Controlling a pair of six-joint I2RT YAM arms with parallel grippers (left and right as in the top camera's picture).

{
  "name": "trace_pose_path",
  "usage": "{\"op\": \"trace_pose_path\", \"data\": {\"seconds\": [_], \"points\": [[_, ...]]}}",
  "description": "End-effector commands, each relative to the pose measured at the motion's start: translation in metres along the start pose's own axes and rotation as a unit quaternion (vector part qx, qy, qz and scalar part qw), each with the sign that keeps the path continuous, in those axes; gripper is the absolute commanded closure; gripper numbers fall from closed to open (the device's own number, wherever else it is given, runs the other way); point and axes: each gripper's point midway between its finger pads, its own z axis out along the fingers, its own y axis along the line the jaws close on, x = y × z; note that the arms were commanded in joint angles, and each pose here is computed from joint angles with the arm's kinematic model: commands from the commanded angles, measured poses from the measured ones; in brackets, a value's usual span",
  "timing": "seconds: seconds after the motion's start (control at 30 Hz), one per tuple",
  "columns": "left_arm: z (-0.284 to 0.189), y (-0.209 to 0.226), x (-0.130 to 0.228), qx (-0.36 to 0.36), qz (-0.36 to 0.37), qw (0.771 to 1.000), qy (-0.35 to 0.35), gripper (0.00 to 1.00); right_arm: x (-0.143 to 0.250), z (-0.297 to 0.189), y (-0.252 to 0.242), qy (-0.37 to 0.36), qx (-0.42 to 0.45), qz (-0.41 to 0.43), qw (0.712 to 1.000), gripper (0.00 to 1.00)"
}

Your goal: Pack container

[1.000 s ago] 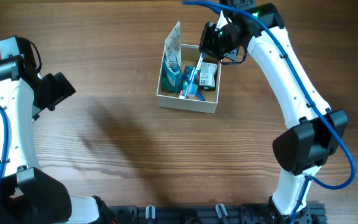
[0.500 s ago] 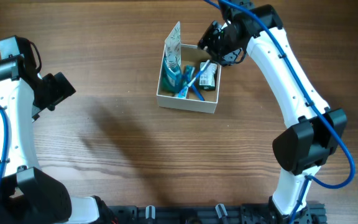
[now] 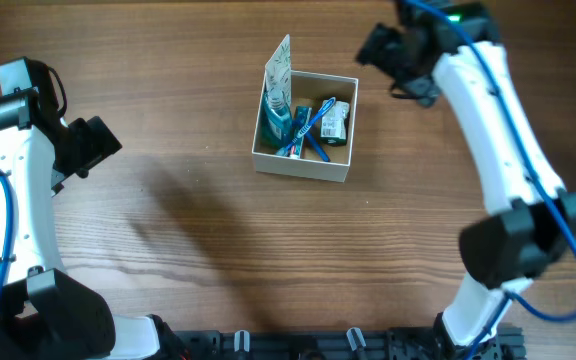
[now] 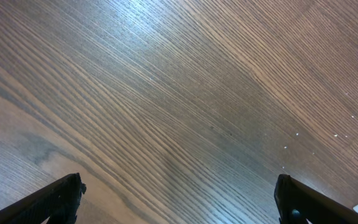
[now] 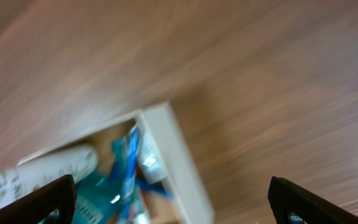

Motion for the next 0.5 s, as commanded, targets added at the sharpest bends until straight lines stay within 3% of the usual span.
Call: {"op": "trace_pose_path", "data": {"seconds": [0.0,0.07,0.27,0.47], "points": [[0.001,0.001,0.001,0.003,-0.007,1.000,0.004,0.00,-0.038,-0.084,-0.037,-0.131,0.044,-0.118,0.983,0.00],[0.001,0.001,0.001,0.003,-0.007,1.000,0.004,0.00,-0.036,-0.099,-0.047,-0.133,0.051,-0.150,0.978,0.00],[0.001,0.000,0.001,0.003,-0.007,1.000,0.003,0.00,-0.014,-0.116,-0.097,-0.083,0.097,-0.126,0.984,0.00],[0.001,0.000,0.001,0.003,-0.007,1.000,0.003,0.00,-0.008,-0.138,-0.107,-0.095,0.090,-0.098,0.986,0.00]]}}
